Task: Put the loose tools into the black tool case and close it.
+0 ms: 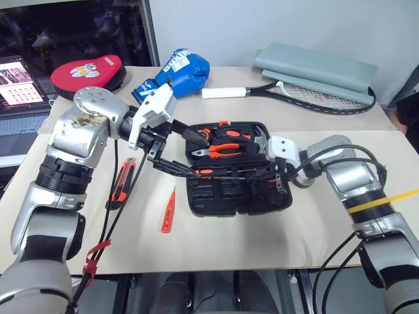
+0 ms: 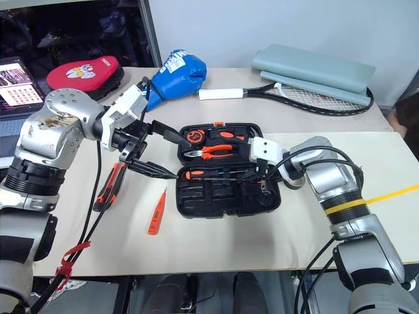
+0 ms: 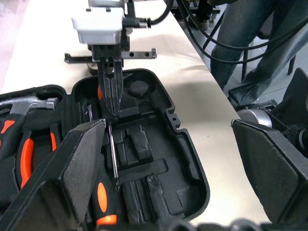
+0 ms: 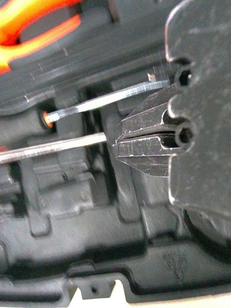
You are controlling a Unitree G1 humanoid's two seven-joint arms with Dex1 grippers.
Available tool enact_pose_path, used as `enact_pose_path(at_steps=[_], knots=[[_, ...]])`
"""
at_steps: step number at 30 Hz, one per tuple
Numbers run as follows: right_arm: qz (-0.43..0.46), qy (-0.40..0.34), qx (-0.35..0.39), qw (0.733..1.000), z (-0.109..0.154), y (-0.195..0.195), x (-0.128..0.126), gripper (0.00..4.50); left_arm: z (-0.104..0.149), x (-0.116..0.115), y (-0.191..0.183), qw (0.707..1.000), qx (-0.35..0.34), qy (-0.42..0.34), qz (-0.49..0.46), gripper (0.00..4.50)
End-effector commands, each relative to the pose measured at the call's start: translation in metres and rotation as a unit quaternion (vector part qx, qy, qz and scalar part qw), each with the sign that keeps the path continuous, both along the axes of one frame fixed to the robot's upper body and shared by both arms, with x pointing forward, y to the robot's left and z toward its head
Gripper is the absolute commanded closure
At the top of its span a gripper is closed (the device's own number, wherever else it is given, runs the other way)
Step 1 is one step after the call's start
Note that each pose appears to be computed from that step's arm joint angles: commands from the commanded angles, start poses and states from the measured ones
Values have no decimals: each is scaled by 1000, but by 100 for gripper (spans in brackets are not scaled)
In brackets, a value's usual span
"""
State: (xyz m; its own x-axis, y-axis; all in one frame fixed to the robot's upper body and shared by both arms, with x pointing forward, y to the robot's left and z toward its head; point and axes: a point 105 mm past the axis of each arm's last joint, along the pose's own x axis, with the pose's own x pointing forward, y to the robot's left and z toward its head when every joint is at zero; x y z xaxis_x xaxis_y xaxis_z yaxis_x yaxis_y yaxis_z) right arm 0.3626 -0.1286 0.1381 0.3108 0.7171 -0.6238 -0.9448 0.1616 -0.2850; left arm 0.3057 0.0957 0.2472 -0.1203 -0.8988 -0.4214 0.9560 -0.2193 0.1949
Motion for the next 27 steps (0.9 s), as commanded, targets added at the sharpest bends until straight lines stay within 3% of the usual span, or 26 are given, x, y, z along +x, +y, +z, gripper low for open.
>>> enact_pose_path(at_steps=[1,5,10,14,15,21,27], knots=[[-21,-2,-13,1000,-5,-8,4,442,8,-3,-2,1000,0,-26,-12,0],[5,5,28,1000,13,-1,-8,442,7,-2,-1,1000,0,-24,-9,0],[-5,-29,124,992,70,10,-22,442,1,-2,3,1000,2,-16,-2,0],[-31,-24,214,976,112,2,-52,442,-4,4,9,999,-13,-7,43,0],[-33,-21,225,974,117,-2,-62,390,-5,6,12,998,-20,-5,63,0],[-24,-24,207,978,110,-20,-107,196,-12,-6,48,982,-45,32,182,0],[27,-12,191,981,97,-17,-132,2,-42,-61,112,944,5,73,320,0]])
